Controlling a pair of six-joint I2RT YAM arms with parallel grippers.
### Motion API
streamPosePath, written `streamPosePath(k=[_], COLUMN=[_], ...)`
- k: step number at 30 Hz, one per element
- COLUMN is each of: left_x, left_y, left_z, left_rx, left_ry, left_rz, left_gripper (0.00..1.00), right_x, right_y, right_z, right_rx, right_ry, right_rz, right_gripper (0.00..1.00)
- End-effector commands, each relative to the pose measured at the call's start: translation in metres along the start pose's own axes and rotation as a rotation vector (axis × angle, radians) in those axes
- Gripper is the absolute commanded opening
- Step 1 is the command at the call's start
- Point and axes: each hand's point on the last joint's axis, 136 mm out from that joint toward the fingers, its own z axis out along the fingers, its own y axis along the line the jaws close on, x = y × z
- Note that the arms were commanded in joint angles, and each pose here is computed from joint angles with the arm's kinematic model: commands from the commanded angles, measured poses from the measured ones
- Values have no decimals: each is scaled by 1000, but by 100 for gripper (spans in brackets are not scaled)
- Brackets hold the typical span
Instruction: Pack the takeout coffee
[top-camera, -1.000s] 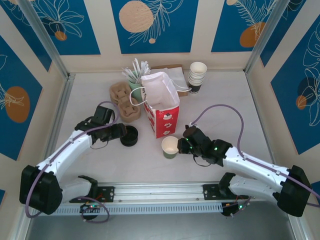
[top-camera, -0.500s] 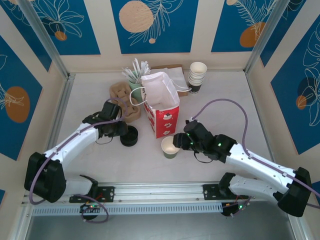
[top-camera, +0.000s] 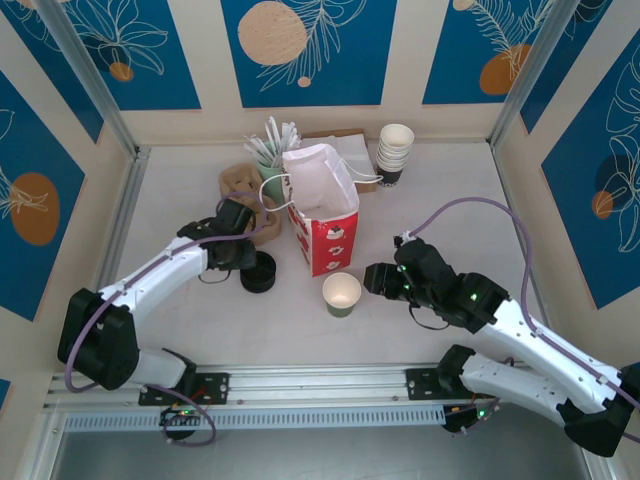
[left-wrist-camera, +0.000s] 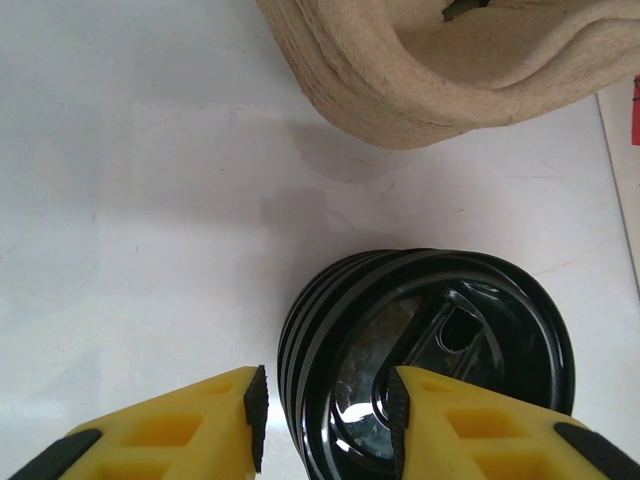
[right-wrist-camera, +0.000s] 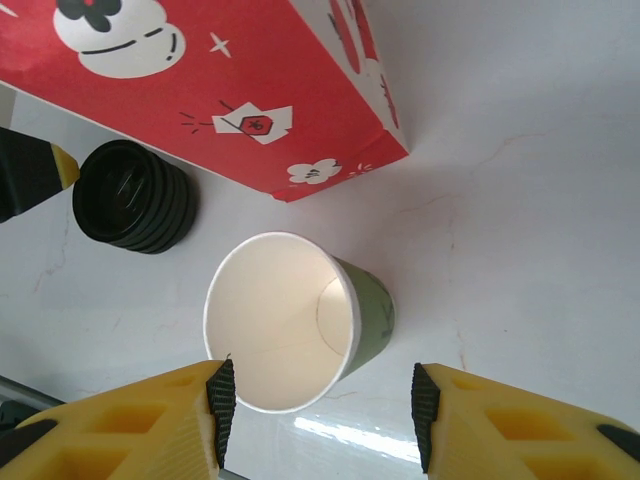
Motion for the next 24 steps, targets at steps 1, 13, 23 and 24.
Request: streamPosePath(k=[1, 13, 23, 24], left_x=[-2, 5, 8, 8], left_y=[-1, -4, -4, -3], left_z=[-4, 5, 9, 10], left_rx=[-29, -44, -63, -66], left_ry=[4, 24, 34, 38], left_rz=[32, 46, 62, 64], left_gripper=[35, 29, 23, 22], right_x=[1, 7, 9, 9], right_y=[-5, -16, -19, -19], right_z=[-9, -8, -6, -6], right_rx=[-4, -5, -8, -8], right_ry=[9, 39, 51, 52], right_rz=[0, 41, 54, 56], right_gripper=[52, 52, 52, 52])
